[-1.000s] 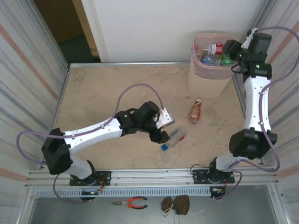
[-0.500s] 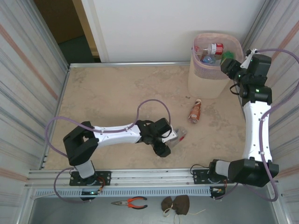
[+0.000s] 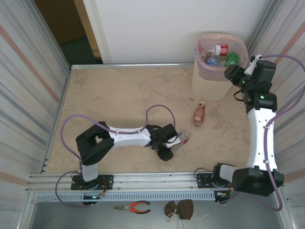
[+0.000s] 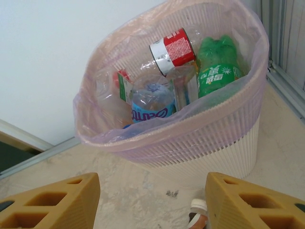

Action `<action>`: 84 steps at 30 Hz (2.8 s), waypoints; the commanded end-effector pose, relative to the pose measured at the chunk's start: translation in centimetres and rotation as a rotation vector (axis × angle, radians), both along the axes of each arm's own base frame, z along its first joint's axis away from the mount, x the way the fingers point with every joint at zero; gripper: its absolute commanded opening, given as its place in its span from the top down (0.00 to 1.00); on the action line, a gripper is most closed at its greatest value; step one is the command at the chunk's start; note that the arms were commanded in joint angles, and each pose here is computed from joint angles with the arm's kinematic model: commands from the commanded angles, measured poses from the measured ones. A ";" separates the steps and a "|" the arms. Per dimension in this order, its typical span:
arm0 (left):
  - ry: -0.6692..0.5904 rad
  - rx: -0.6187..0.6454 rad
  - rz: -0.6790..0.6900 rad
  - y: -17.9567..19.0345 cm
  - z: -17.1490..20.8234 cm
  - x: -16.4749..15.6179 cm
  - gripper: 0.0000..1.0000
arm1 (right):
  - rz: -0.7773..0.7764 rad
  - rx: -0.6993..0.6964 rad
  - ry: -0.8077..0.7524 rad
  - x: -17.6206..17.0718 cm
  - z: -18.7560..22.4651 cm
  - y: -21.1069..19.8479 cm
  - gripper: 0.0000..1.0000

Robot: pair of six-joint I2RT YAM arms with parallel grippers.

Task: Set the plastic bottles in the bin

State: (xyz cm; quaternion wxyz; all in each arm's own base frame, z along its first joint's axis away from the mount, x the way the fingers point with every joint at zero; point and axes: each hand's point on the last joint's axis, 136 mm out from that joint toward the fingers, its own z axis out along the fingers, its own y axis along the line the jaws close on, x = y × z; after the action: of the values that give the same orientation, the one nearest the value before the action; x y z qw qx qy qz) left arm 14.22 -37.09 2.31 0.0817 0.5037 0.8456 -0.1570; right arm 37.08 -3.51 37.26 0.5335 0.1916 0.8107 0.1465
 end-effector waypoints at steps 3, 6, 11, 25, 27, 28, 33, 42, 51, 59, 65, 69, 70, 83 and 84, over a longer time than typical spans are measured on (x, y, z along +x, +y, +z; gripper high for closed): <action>0.006 0.004 -0.008 -0.3 -0.2 -0.2 0.63 | 0.009 0.017 -0.014 -1.1 0.7 0.6 0.42; 0.000 0.002 -0.007 -0.2 0.1 -0.1 0.69 | 0.010 0.017 -0.012 -1.3 0.7 0.6 0.42; -0.025 -0.025 -0.001 -0.1 1.2 0.3 0.77 | 0.014 0.025 -0.006 -1.7 0.6 0.8 0.42; -0.135 -0.401 0.063 -0.9 12.0 4.6 0.79 | 0.165 0.171 0.005 -4.6 0.4 5.3 0.39; -0.158 -0.471 0.065 -1.0 13.9 5.3 0.79 | 0.196 0.198 0.004 -5.2 0.4 6.2 0.38; -0.168 -0.507 0.063 -1.0 14.9 5.6 0.79 | 0.210 0.214 0.002 -5.4 0.4 6.7 0.38; -0.208 -0.675 0.036 -1.1 19.7 6.8 0.79 | 0.315 0.285 0.009 -6.2 0.2 9.5 0.32; -0.236 -0.801 -0.036 -0.9 24.0 7.0 0.79 | 0.475 0.307 0.041 -7.2 0.2 14.6 0.19; -0.226 -0.814 -0.074 -1.4 24.4 6.7 0.79 | 0.539 0.308 0.084 -6.4 -0.4 17.8 0.20; -0.235 -0.807 -0.075 -1.5 24.2 7.0 0.79 | 0.543 0.341 0.134 -5.7 -1.6 19.6 0.30; -0.229 -0.803 -0.072 -1.6 23.9 7.1 0.79 | 0.549 0.349 0.156 -5.5 -2.2 20.5 0.39; -0.234 -0.804 -0.069 -1.5 24.0 7.3 0.79 | 0.543 0.343 0.159 -5.6 -2.3 20.5 0.45; -0.235 -0.804 -0.069 -1.5 24.0 7.3 0.79 | 0.541 0.341 0.160 -5.5 -2.4 20.5 0.47; -0.293 -0.844 -0.027 -0.3 26.1 7.7 0.44 | 0.485 0.315 0.096 -5.0 -0.5 19.3 0.58; -0.301 -0.849 -0.020 0.0 26.3 7.8 0.42 | 0.474 0.310 0.084 -4.8 -0.2 18.9 0.58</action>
State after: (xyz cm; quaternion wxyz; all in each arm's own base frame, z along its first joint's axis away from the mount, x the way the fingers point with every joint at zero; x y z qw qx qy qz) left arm 21.73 -37.85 24.87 0.3505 0.4577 0.7070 -0.4096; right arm 31.95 16.31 34.29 0.3760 0.0765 0.8401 0.3834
